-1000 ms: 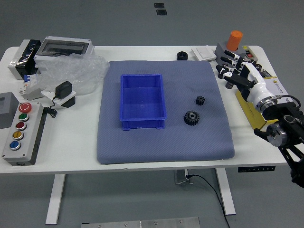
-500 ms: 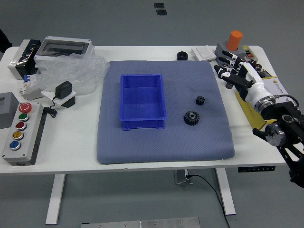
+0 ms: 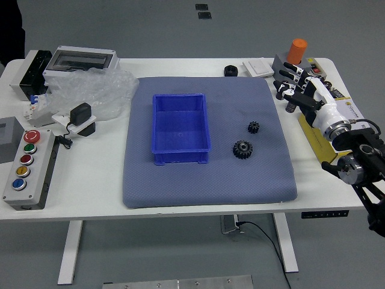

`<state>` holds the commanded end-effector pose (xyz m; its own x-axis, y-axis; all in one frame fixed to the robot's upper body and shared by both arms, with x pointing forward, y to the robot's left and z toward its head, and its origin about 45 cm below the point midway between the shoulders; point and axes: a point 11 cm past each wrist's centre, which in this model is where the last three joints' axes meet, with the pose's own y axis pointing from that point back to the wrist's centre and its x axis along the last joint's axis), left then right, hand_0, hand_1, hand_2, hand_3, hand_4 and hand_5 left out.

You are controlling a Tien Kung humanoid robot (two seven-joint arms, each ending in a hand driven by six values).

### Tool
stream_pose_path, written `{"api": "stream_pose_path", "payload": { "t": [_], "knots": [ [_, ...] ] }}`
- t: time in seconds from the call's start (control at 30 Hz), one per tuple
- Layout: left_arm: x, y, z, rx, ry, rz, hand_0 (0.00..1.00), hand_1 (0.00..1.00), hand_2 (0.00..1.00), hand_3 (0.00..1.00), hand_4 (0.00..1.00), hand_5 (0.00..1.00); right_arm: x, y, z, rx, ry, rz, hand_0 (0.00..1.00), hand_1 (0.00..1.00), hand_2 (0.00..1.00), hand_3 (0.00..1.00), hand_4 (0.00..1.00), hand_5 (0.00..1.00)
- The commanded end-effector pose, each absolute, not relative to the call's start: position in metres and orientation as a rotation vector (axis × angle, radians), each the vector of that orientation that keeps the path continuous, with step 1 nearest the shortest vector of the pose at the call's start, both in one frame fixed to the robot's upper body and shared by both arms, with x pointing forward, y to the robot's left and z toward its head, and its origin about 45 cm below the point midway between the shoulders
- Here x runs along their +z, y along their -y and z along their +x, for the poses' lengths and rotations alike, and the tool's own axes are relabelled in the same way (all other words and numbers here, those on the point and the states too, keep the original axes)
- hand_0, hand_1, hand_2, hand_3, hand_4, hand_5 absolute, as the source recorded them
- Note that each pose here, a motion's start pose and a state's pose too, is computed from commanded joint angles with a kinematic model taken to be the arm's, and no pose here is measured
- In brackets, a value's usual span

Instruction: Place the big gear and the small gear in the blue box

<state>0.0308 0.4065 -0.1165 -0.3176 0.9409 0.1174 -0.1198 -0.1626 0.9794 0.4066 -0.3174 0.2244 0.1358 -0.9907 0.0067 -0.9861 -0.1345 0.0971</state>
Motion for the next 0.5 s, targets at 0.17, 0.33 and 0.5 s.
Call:
{"api": "stream_pose_path", "payload": {
  "t": [0.17, 0.33, 0.5],
  "knots": [
    [-0.1166, -0.4065, 0.0304, 1.614, -1.253, 1.035, 0.851, 0.800, 0.801, 0.845, 0.584, 0.059, 0.2260, 0.3199, 0.4071, -0.092, 2.025, 2.307, 0.823, 0.746, 0.872, 0.886, 0.722, 0.118],
    [-0.1170, -0.4051, 0.0300, 1.613, -1.255, 1.032, 0.851, 0.800, 0.801, 0.845, 0.584, 0.059, 0.2263, 0.3224, 0.4070, -0.098, 2.036, 2.305, 0.823, 0.744, 0.867, 0.884, 0.723, 0.118],
    [-0.1172, -0.4046, 0.0291, 1.614, -1.258, 1.030, 0.851, 0.800, 0.801, 0.845, 0.583, 0.059, 0.2264, 0.3245, 0.4068, -0.105, 2.046, 2.304, 0.823, 0.745, 0.867, 0.884, 0.724, 0.122]
  ]
}}
